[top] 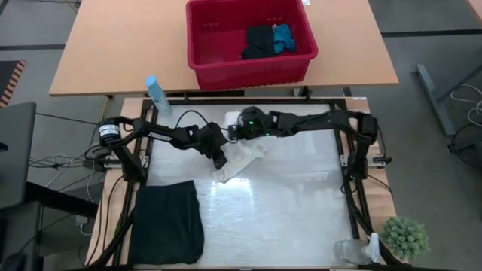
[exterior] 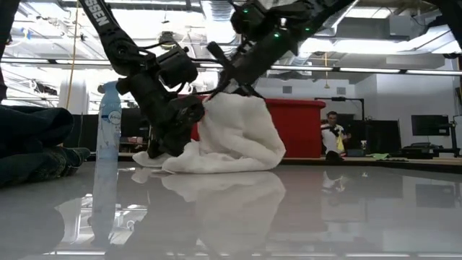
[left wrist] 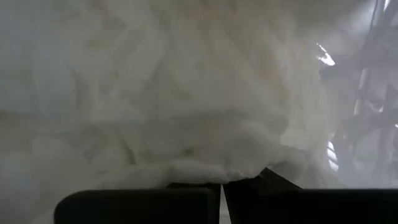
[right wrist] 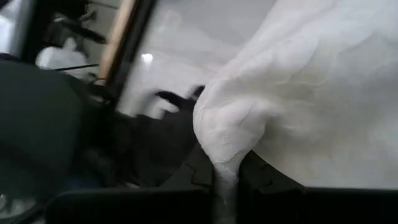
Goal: Fold Laundry from Bin
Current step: Fold the white dress from the red bin
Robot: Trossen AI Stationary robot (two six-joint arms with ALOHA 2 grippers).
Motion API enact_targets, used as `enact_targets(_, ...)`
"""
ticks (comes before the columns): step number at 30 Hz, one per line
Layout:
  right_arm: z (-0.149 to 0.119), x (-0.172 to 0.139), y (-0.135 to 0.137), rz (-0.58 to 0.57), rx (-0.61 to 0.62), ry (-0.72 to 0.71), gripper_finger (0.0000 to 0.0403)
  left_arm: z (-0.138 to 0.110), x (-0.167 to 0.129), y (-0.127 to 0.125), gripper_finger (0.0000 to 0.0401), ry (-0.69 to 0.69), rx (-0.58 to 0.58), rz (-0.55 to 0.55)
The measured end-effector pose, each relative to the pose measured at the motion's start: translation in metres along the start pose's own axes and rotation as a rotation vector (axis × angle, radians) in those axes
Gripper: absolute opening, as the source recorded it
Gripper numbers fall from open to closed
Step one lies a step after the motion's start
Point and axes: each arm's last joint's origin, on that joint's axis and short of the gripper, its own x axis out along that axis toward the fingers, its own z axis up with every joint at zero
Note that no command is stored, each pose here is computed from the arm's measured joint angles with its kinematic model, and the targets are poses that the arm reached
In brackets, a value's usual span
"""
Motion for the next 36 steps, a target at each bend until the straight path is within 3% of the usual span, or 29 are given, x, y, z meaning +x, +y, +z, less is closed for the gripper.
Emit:
enact_targets(4,-0.002,0.015,0.015,0.006,-0.03,0.038,0.0047,0.002,-0.002,0.002,0.0,-0.015,0.014,0.008)
enact_targets(9,-0.006,0.022,0.012,-0.06,-0.035,0.074,0.0047,0.006,-0.009,0.005,0.0,-0.003,0.012,-0.043)
enact_targets(19,-0.003,0.022,0.008,-0.072,-0.057,0.091,0.0047,0.02,-0.061,0.007,0.0,0.04,-0.01,-0.049)
enact_targets(24,-0.007,0.023,0.011,-0.044,-0.091,0.101,0.0047,0.025,-0.085,-0.003,0.0,0.088,0.051,-0.037)
enact_targets(27,-0.015,0.023,0.015,-0.033,-0.11,0.115,0.0047,0.021,-0.092,-0.003,0.0,0.115,0.061,0.025)
enact_targets(32,-0.028,0.021,0.023,-0.017,-0.16,0.142,0.0047,0.026,-0.104,-0.001,0.0,0.041,0.098,0.152)
enact_targets(36,-0.04,0.02,0.028,-0.006,-0.255,0.167,0.0047,0.027,-0.109,0.004,0.0,0.022,0.106,0.205)
